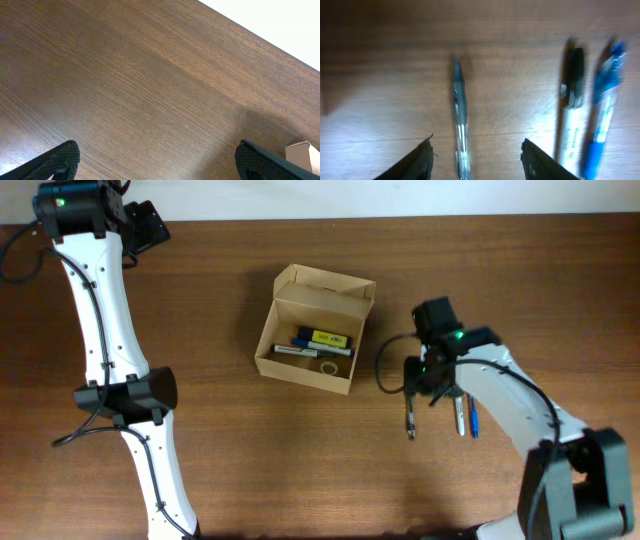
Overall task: Pack container
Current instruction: 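Move the right gripper to the black pen and grasp it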
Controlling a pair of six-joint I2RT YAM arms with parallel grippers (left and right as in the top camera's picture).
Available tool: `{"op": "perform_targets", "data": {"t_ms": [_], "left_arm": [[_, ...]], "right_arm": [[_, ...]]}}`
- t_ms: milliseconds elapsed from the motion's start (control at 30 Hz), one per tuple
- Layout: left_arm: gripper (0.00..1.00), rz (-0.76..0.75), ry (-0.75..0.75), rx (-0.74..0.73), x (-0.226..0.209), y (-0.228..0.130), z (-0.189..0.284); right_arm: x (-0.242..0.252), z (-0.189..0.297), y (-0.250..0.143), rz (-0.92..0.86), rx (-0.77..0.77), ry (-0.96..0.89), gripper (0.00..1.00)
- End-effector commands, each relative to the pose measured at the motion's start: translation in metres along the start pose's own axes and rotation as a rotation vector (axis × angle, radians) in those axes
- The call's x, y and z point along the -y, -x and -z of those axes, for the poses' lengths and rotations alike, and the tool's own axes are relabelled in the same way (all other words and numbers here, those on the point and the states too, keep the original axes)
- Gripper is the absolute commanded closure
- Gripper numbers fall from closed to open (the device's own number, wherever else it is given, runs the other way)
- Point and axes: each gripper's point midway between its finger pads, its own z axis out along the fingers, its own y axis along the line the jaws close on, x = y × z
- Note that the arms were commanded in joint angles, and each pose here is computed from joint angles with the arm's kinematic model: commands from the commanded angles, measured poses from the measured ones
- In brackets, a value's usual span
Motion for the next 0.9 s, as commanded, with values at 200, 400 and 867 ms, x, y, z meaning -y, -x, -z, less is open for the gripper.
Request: {"op": "perform_targets", "data": {"t_ms": [200, 400, 867], "left_arm": [[0.0, -0.007, 0.01, 0.005, -0.005, 0.002, 0.001], [0.0, -0.007, 0.01, 0.005, -0.005, 0.002, 0.001], [0.0, -0.007, 0.01, 0.005, -0.005, 0.002, 0.001]], "right_arm": [[-0.001, -0.047, -0.03, -0.044, -0.111, 0.019, 0.47], [-0.001, -0.063, -0.042, -0.042, -0.15, 0.025, 0.54], [-0.014, -0.059, -0.017, 0.08, -0.069, 0.088, 0.96]]}}
